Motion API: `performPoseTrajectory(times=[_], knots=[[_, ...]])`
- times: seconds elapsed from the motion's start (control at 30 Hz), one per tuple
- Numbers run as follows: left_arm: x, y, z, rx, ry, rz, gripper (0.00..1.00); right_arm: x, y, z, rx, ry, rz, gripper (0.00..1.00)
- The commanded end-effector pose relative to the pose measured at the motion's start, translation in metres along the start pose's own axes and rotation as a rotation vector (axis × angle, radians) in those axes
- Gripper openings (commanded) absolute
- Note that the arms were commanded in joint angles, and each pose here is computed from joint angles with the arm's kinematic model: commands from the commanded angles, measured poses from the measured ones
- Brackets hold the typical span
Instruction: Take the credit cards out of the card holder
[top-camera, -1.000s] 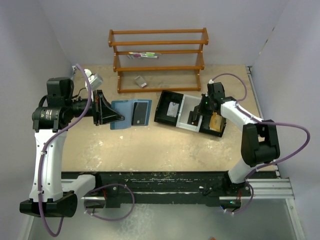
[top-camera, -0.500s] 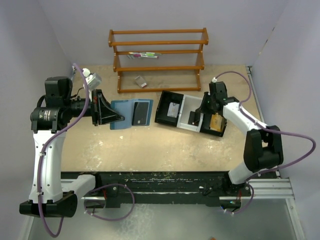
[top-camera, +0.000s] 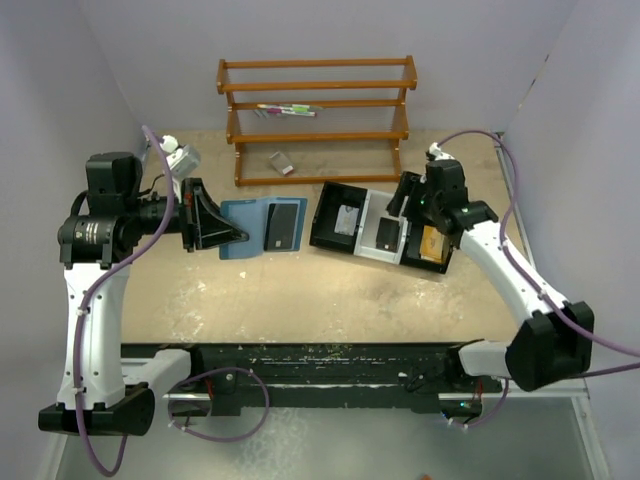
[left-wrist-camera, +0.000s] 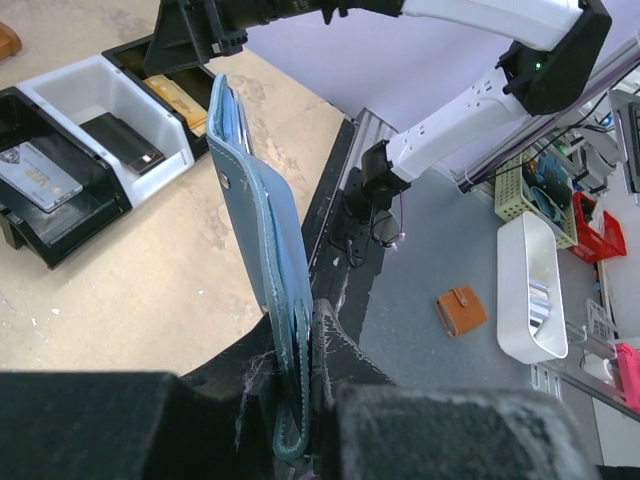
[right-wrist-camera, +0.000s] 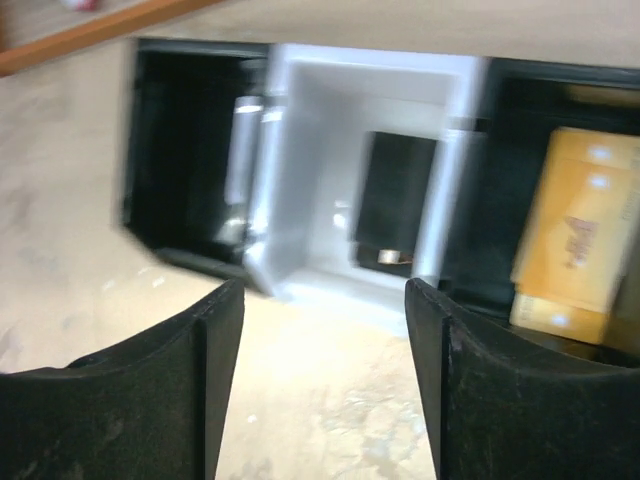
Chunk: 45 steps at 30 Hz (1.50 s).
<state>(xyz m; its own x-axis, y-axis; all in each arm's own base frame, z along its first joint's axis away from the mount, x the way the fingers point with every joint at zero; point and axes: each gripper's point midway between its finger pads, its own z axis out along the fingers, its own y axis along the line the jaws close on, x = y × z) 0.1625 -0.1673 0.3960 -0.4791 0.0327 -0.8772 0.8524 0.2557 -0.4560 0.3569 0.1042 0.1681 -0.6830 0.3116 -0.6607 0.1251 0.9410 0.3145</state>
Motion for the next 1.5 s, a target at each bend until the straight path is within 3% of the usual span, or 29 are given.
performPoseTrajectory(times=[0.0,0.07,0.13,0.2,0.3,0.63,0.83,1.0,1.1,1.17,1.2,1.27,1.3,1.37,1.4,1.43,1.47], knots=[[-0.014,-0.022,-0.004,0.057,-0.033,0.083,0.06,-0.041,0.096,-0.074,-0.365,-0.164,-0.146,0.72],[-0.012,-0.018,-0.003,0.045,-0.027,0.093,0.07,-0.046,0.136,-0.114,-0.592,-0.189,-0.236,0.78],[-0.006,-0.013,-0.003,0.030,-0.018,0.101,0.07,-0.050,0.159,-0.149,-0.746,-0.235,-0.308,0.95],[0.001,-0.011,-0.003,0.034,-0.003,0.108,0.08,-0.060,0.181,-0.188,-0.883,-0.318,-0.388,0.98],[0.012,-0.009,-0.003,0.041,0.026,0.132,0.08,-0.060,0.203,-0.226,-1.044,-0.338,-0.473,0.99],[0.035,0.002,0.002,0.074,0.151,0.092,0.09,0.004,0.295,-0.248,-1.265,-0.139,-0.774,1.00],[0.036,-0.005,0.003,0.098,0.148,0.116,0.09,0.054,0.326,-0.247,-1.327,-0.014,-0.895,1.00],[0.039,-0.013,0.006,0.131,0.149,0.114,0.09,0.072,0.335,-0.239,-1.317,0.037,-0.944,0.96],[0.040,-0.017,0.005,0.139,0.149,0.124,0.09,0.078,0.334,-0.245,-1.362,0.062,-0.951,0.88],[0.040,-0.017,0.005,0.136,0.151,0.127,0.09,0.084,0.332,-0.248,-1.392,0.088,-0.950,0.74],[0.039,-0.017,0.005,0.133,0.152,0.131,0.08,0.086,0.331,-0.250,-1.402,0.099,-0.948,0.64],[0.038,-0.017,0.005,0.129,0.152,0.139,0.08,0.088,0.328,-0.248,-1.389,0.109,-0.934,0.20],[0.037,-0.017,0.005,0.128,0.151,0.142,0.08,0.089,0.327,-0.245,-1.377,0.113,-0.924,0.06],[0.035,-0.018,0.004,0.127,0.147,0.156,0.11,0.089,0.326,-0.246,-1.368,0.121,-0.902,0.00],[0.033,-0.017,0.005,0.119,0.143,0.164,0.19,0.089,0.326,-0.248,-1.370,0.122,-0.894,0.00],[0.031,-0.017,0.005,0.113,0.137,0.167,0.33,0.088,0.327,-0.251,-1.381,0.123,-0.885,0.00],[0.029,-0.016,0.005,0.103,0.130,0.175,0.54,0.084,0.327,-0.252,-1.374,0.105,-0.877,0.00]])
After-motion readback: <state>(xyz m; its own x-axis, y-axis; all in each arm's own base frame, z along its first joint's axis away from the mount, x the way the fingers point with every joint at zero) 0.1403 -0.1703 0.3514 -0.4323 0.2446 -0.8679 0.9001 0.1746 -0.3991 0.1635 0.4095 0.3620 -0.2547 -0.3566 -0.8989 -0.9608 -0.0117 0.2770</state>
